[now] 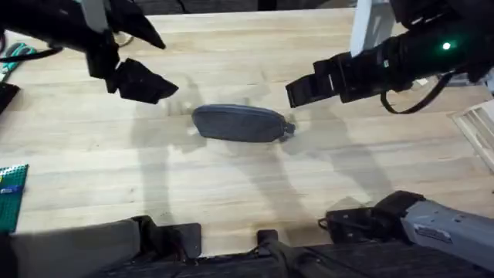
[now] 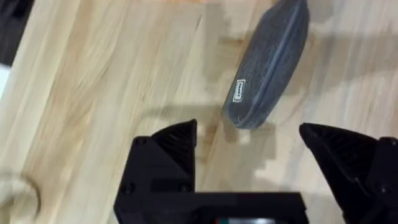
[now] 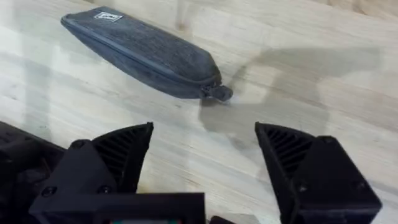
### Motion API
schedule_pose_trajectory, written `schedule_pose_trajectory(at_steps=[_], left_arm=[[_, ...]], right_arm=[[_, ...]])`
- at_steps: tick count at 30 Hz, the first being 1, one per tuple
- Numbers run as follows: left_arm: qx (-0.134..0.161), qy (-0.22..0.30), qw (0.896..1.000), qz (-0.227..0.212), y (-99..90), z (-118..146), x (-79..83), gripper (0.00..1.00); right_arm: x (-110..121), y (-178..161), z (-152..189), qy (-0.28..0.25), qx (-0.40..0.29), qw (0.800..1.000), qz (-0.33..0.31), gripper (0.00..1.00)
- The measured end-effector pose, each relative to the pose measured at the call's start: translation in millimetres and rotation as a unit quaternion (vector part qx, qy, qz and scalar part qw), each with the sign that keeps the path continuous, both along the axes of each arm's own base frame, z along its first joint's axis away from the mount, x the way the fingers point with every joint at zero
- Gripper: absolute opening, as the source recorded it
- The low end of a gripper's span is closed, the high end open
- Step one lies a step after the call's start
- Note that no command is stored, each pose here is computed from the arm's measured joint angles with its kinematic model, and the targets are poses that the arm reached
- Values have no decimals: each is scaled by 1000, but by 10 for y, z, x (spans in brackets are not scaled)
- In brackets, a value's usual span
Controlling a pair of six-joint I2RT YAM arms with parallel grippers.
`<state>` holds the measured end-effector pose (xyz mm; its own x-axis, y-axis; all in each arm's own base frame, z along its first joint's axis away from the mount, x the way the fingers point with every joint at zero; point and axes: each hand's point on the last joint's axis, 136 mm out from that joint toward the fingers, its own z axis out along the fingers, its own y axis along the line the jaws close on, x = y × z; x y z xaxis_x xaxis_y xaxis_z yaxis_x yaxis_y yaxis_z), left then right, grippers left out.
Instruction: Unzip the bag, pick up the pens from the table one at a time and place them inside, then zip the bag closed.
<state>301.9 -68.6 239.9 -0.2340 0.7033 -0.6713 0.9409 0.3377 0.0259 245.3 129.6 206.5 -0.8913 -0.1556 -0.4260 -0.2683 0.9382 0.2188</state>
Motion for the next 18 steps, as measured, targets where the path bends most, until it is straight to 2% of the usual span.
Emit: schedule_pose_trajectory(at_steps=[4, 7, 15, 18], left_arm=[[6, 1, 997, 72, 54, 197, -69, 996], [1, 0, 992, 128, 92, 344, -107, 996], [-27, 10, 963, 267, 178, 667, -319, 995], [-41, 7, 953, 300, 188, 773, -414, 995]], right_arm=[[0, 0, 1, 0, 0, 1000, 0, 997], [0, -1, 1, 0, 0, 1000, 0, 997], [1, 0, 1, 0, 0, 1000, 0, 998], [10, 4, 6, -2, 1, 1000, 0, 998]])
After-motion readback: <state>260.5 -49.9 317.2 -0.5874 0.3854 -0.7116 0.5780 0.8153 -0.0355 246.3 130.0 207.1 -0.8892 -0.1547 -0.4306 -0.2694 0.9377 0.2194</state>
